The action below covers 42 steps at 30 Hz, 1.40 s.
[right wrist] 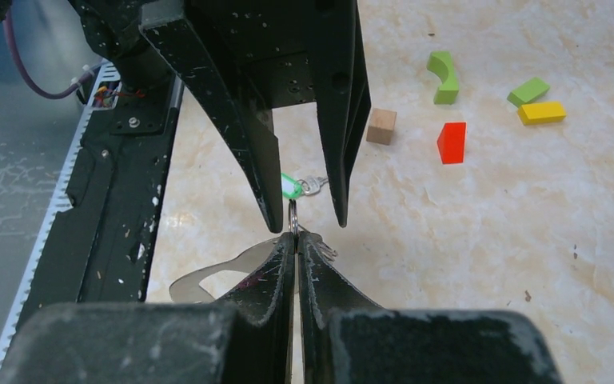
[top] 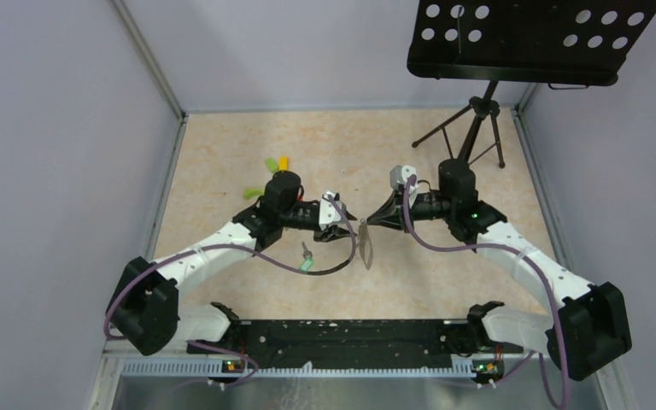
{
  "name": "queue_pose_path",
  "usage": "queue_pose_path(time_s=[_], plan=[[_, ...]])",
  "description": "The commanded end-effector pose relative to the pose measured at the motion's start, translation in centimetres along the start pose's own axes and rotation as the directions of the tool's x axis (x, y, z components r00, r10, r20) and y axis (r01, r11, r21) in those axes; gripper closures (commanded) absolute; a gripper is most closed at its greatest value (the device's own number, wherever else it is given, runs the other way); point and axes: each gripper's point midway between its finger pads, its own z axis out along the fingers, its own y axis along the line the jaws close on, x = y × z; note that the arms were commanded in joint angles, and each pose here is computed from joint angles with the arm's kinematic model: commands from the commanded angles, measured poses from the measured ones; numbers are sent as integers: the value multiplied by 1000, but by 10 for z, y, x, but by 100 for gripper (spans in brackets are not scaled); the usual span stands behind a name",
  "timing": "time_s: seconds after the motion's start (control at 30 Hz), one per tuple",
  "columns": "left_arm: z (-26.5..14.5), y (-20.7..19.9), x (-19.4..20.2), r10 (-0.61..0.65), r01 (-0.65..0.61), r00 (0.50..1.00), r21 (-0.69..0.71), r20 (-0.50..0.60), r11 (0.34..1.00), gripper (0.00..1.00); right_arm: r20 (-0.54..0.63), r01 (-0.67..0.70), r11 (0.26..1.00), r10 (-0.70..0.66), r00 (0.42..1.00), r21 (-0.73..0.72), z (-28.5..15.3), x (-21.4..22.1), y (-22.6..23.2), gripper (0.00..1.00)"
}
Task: Put the keys on the keyring
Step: Adjust the keyring.
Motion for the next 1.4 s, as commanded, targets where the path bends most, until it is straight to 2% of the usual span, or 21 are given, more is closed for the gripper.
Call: queue_pose_path(time_s=[0.0,0.97,1.37], plan=[[4,9,-18,62,-62,996,8,64,998,57,65,97,995,-96,993,-12,-4,-28,0,100],[14,15,-37,14,-19,990,39,140,999,74,50,93,996,-93,994,-2,-2,-21,-4,100],[14,18,-37,26,-30,991,33,131,999,96,45,99,995,-99,994,5,-4,-20,-5,100]])
